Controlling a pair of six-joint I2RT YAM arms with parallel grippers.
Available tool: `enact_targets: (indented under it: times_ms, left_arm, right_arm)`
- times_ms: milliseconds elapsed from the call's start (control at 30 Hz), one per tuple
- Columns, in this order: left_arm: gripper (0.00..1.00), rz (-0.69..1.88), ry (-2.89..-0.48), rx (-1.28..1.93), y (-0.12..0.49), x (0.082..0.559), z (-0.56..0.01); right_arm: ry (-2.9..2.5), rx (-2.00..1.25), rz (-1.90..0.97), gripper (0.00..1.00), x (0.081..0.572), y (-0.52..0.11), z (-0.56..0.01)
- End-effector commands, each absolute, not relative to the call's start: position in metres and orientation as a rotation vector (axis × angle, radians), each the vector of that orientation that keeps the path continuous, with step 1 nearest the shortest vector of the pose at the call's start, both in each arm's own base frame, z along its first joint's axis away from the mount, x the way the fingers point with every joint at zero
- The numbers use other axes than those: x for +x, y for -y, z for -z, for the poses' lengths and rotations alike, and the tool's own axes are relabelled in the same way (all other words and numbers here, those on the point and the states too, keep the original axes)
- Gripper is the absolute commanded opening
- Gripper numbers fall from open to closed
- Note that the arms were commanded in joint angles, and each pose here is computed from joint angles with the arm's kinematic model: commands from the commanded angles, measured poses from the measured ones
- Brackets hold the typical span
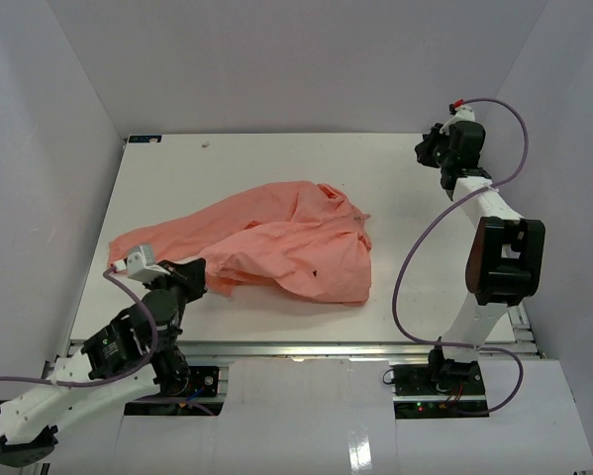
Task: Zip up the jacket
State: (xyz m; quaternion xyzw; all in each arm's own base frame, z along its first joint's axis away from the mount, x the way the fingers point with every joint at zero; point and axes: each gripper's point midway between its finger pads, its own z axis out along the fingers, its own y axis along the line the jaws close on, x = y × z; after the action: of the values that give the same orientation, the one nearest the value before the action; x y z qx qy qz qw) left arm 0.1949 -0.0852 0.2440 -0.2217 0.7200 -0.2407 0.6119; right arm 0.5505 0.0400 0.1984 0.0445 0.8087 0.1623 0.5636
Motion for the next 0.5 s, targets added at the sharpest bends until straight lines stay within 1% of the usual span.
enact_targets:
  times_ms: [0,33,67,100,133,200,233,267,333,400,467]
  left_arm:
    - [0.02,0.472,-1.697,-0.413,0.105,0.207,-0.239]
    - [0.12,0.468,-1.715,-0.364,0.114,0.209,-0.236]
    - [0.38,0.459,-1.744,-0.337,0.122,0.211,-0.23]
    - [0.59,0.451,-1.767,-0.317,0.128,0.212,-0.225]
    - [0.76,0.442,-1.787,-0.304,0.132,0.213,-0.222]
    - [0.94,0.438,-1.813,-0.288,0.137,0.213,-0.221]
    - [0.98,0.446,-1.818,-0.28,0.14,0.213,-0.222]
    - [0.98,0.459,-1.82,-0.27,0.143,0.213,-0.226]
    - [0.98,0.472,-1.818,-0.228,0.151,0.215,-0.234]
    - [0.98,0.475,-1.819,-0.154,0.163,0.217,-0.243]
    - [0.98,0.506,-1.806,-0.008,0.186,0.219,-0.263]
  right_arm:
    - [-1.821,0.099,-0.372,0.08,0.552,-0.036,-0.228]
    - [-1.824,0.09,-0.396,0.08,0.548,-0.04,-0.228]
    - [-1.828,0.077,-0.431,0.08,0.545,-0.047,-0.228]
    - [-1.833,0.067,-0.456,0.08,0.54,-0.053,-0.228]
    - [-1.837,0.059,-0.474,0.08,0.536,-0.059,-0.228]
    - [-1.855,0.022,-0.496,0.19,0.525,-0.079,-0.229]
    - [-1.859,-0.002,-0.504,0.27,0.519,-0.089,-0.232]
    - [-1.862,-0.027,-0.509,0.36,0.513,-0.099,-0.236]
    - [-1.884,-0.063,-0.517,0.46,0.497,-0.115,-0.241]
    - [-1.887,-0.118,-0.548,0.53,0.476,-0.141,-0.248]
    - [-1.904,-0.188,-0.613,0.75,0.448,-0.172,-0.246]
